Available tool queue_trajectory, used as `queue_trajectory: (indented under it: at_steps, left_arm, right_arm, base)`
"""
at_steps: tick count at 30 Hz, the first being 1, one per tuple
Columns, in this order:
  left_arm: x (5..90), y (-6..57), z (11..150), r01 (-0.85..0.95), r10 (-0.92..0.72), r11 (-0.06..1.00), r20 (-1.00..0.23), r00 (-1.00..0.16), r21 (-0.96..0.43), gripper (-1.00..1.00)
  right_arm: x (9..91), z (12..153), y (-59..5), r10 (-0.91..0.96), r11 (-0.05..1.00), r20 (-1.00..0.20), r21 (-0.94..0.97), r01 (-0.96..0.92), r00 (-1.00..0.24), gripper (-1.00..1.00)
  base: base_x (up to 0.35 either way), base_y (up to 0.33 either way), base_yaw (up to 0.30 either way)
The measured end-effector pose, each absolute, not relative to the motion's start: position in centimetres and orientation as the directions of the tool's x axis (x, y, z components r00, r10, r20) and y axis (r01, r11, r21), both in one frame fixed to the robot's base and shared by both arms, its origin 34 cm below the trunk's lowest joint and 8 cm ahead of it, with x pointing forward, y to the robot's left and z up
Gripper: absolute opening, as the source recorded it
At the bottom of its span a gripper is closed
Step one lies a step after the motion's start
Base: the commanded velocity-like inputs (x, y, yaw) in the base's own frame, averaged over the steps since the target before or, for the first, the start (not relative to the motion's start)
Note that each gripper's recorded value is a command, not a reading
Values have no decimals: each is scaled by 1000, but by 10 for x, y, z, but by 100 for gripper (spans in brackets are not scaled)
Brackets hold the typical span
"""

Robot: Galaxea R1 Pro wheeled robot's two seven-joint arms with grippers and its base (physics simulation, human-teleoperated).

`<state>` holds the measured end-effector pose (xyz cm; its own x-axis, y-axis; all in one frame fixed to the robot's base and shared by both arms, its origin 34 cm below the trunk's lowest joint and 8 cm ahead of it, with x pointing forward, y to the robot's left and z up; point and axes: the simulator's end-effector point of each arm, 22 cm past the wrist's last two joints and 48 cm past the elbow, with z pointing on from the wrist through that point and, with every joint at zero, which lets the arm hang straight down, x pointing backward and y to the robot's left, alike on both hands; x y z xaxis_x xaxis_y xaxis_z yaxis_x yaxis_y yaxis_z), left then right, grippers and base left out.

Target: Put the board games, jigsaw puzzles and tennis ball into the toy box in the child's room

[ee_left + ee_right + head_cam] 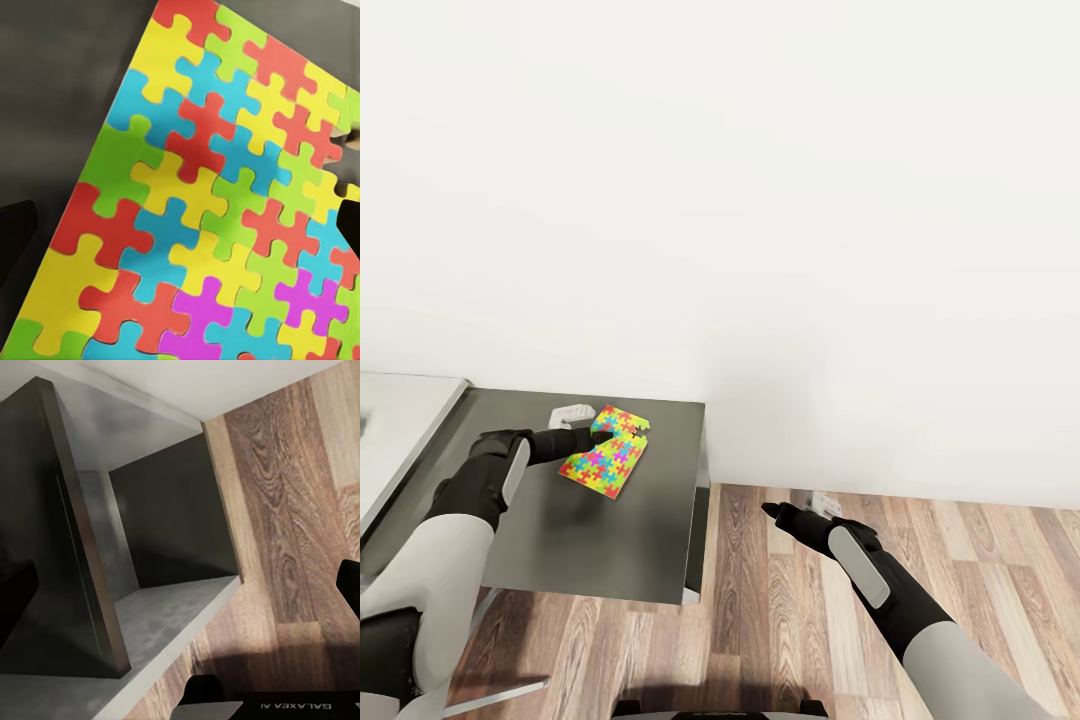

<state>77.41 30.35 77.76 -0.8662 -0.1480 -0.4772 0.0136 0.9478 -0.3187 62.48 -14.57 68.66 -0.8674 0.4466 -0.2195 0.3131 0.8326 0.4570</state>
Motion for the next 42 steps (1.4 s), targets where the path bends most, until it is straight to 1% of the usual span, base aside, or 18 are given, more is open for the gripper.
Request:
queue_trajectory:
  at_steps: [22, 30, 42]
  left_arm:
    - [771, 294, 775, 18, -147, 944, -470, -870, -330, 100]
    - [764, 270, 769, 94, -61, 946, -454, -889, -311, 100]
    - [763, 266, 769, 105, -54, 942, -455, -889, -318, 100]
  right_arm:
    - [625, 687, -146, 447, 832, -219, 457, 313, -867, 100]
    - [625, 686, -146, 447, 833, -220, 457, 313, -867, 100]
    - [625, 687, -146, 448, 832, -219, 458, 314, -867, 100]
  base:
    - [0, 0, 0]
    - [0, 0, 0]
    - [0, 0, 0]
